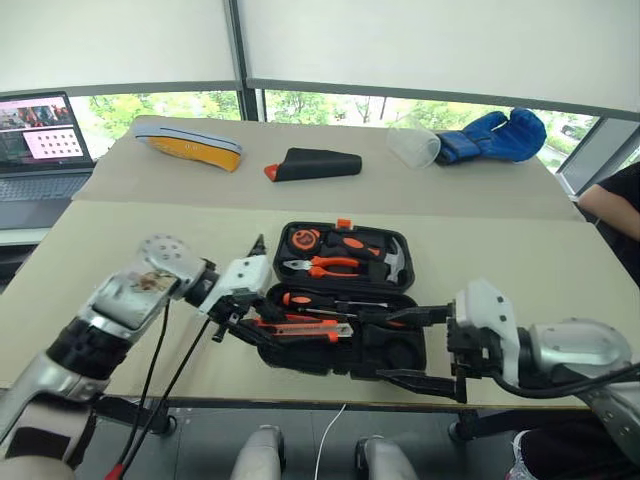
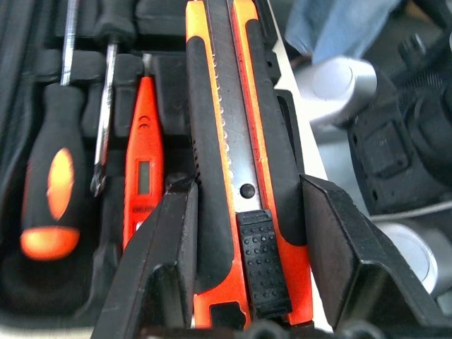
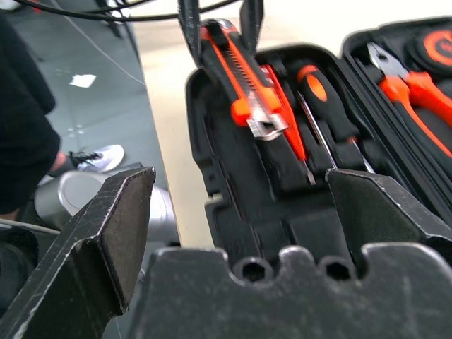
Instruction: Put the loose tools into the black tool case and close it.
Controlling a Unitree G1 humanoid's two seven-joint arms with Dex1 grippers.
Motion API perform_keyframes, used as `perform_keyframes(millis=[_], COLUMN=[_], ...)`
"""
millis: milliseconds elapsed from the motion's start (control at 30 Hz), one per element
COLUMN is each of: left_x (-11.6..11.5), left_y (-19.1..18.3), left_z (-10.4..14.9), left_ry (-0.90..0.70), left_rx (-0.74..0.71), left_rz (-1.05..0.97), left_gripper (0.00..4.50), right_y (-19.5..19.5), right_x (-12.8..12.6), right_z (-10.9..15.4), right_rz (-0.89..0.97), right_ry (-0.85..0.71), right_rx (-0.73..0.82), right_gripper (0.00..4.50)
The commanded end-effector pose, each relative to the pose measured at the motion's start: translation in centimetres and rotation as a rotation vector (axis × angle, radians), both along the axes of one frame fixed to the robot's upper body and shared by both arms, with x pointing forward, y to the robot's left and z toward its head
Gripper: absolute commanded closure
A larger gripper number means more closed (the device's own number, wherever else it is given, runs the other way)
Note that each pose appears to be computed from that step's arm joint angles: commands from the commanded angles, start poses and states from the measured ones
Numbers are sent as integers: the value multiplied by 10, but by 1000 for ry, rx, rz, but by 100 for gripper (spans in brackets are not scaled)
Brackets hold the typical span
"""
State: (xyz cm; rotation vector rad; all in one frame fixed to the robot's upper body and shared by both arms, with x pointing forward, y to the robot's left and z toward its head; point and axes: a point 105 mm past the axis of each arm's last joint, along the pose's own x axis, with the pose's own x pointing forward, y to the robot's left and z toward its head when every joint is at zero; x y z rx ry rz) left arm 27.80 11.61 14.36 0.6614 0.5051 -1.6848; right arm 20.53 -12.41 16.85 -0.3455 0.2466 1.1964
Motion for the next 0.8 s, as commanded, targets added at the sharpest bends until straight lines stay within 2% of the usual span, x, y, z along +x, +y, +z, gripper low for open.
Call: perform_keyframes(millis=[33,333,400,567,767,800], left_x=[3,8,10,17,18,18], left_y=[-11,-28,-31,-40,-33,-32], left_z=[5,-3,-5,2,21,20], left_ry=[-9,6,12,28,12,11], left_rx=[12,15,12,-60,-113,-112], left_rz=[-36,-99,-87,-31,-29,-27], left_gripper=[283,283,182,3,3,28], right_y=[-2,-2,-2,-1,-3,-2], right_x=[-6,-7,-7,-8,-6,-6], right_z=[8,9,8,7,7,7], right_rz=[-39,-84,-88,-94,-97,-96], right_ry=[-48,-59,-59,-58,-57,-58], right_rx=[2,9,7,5,6,5], right_gripper=[0,0,0,0,0,0])
